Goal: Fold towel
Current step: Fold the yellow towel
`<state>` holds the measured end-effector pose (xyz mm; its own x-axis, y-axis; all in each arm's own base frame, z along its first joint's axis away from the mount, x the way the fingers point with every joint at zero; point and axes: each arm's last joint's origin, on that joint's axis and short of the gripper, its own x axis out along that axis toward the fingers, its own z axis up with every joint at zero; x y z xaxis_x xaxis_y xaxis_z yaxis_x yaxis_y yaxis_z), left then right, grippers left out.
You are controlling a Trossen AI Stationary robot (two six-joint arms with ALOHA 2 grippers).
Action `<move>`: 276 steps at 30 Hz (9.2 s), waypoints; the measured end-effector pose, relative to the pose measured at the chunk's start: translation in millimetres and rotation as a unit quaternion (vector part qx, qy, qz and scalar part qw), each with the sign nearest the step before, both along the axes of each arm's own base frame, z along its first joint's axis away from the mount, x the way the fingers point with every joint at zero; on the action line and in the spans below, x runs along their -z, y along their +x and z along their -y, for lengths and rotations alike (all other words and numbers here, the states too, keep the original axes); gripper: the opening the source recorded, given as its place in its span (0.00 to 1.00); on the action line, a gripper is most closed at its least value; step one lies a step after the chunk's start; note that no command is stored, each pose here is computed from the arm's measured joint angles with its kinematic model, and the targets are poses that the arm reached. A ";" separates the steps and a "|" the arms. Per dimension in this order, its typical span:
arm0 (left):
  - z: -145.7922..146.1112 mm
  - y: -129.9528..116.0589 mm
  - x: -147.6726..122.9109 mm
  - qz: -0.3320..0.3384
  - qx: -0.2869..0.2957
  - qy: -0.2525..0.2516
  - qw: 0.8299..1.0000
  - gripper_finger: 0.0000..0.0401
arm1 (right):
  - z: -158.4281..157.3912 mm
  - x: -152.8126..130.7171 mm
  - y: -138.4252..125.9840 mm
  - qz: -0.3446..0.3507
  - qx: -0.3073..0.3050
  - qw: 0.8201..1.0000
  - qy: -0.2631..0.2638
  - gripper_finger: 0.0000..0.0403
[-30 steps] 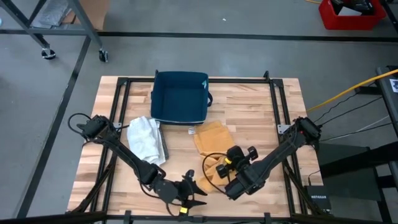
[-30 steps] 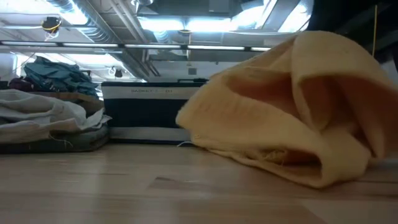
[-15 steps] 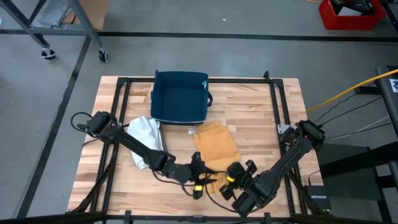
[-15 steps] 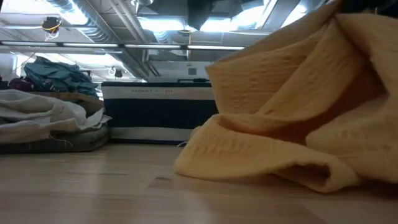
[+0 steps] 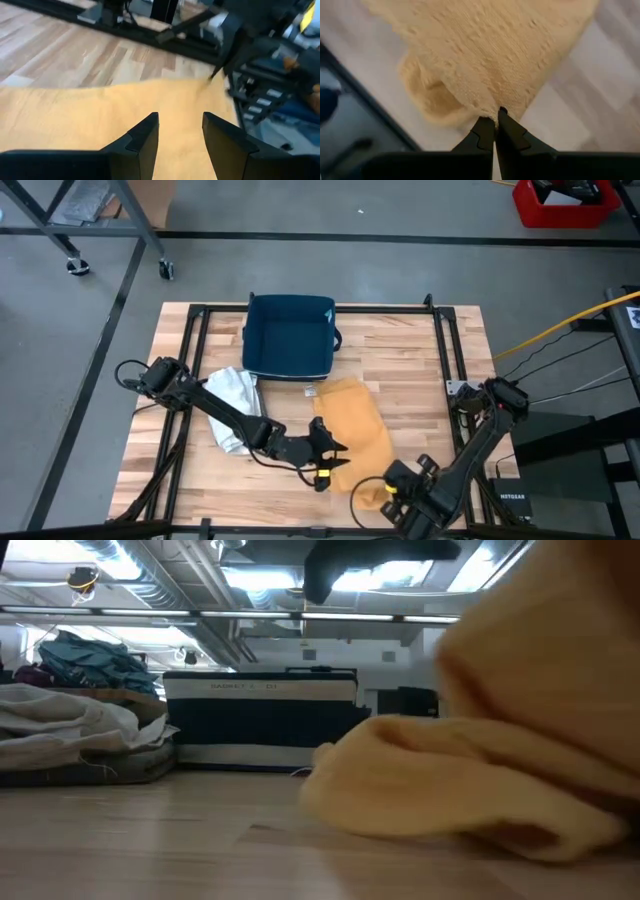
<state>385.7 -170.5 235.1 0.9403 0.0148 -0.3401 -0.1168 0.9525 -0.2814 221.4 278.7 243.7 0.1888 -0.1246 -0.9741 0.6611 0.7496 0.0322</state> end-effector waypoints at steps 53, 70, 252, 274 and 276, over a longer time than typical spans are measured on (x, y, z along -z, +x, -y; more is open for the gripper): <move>5.1 -19.2 41.0 -0.185 0.048 0.088 0.978 0.25 | -33.0 29.7 -22.7 -0.092 -0.088 0.980 0.153 0.42; 26.8 3.1 102.8 -0.190 0.049 -0.112 0.974 0.14 | -53.8 15.9 -34.0 -0.037 -0.124 0.977 0.171 0.47; 59.3 17.3 88.9 -0.027 0.115 -0.178 0.977 0.08 | -36.6 49.3 46.8 0.031 -0.169 0.949 0.263 0.24; 59.4 17.3 88.9 -0.027 0.115 -0.179 0.977 0.08 | -22.6 -24.5 49.9 0.096 -0.168 0.980 0.036 0.08; 59.3 17.4 88.9 -0.027 0.115 -0.179 0.977 0.08 | -26.4 -20.6 53.3 0.103 -0.183 0.977 0.040 0.04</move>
